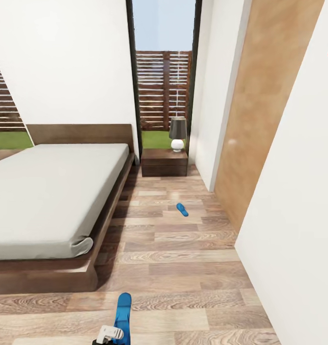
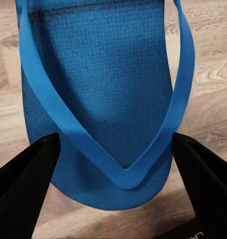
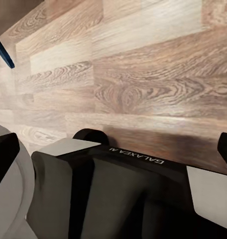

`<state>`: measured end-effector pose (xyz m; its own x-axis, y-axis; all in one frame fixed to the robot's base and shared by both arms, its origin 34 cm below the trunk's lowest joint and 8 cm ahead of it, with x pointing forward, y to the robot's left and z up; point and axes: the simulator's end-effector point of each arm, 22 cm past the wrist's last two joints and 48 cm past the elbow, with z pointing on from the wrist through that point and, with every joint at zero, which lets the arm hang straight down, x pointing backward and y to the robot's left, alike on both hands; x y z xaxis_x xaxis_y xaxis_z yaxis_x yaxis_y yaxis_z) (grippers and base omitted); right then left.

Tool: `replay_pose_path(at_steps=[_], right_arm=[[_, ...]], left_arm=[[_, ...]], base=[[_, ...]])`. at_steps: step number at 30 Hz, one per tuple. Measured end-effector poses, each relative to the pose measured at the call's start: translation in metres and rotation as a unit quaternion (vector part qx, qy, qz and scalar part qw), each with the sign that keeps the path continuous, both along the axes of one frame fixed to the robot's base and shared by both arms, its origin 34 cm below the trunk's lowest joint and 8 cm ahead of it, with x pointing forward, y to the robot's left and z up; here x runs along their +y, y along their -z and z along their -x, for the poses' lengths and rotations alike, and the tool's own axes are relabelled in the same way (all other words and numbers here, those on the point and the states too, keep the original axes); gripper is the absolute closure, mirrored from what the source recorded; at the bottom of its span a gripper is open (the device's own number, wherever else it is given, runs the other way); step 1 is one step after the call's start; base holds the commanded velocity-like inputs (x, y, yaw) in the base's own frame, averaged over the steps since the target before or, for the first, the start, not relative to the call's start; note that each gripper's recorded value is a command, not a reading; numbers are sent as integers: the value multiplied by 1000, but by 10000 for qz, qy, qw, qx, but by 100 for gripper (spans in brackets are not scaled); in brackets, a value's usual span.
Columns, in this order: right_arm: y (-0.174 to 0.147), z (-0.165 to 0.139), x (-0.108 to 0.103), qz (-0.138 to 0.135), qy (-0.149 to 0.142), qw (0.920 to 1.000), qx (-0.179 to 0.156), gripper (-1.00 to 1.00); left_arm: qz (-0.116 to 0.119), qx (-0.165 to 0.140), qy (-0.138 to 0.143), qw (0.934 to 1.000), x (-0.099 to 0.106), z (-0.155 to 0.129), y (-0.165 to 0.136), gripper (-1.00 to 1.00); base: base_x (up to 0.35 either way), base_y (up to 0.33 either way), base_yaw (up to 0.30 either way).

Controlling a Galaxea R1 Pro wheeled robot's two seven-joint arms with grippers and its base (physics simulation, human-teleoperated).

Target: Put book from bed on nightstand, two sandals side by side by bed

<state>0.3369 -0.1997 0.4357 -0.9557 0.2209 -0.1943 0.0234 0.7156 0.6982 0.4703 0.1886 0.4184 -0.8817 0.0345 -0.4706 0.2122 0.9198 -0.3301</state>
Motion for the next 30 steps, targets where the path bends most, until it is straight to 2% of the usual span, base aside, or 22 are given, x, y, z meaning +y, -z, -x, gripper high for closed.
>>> replay_pose_path(at_steps=[30], right_arm=[[0, 0, 0, 3, 1, 10000, -1, -100]], left_arm=[[-1, 3, 1, 10000, 0, 0, 0, 100]], base=[[327, 0, 0]])
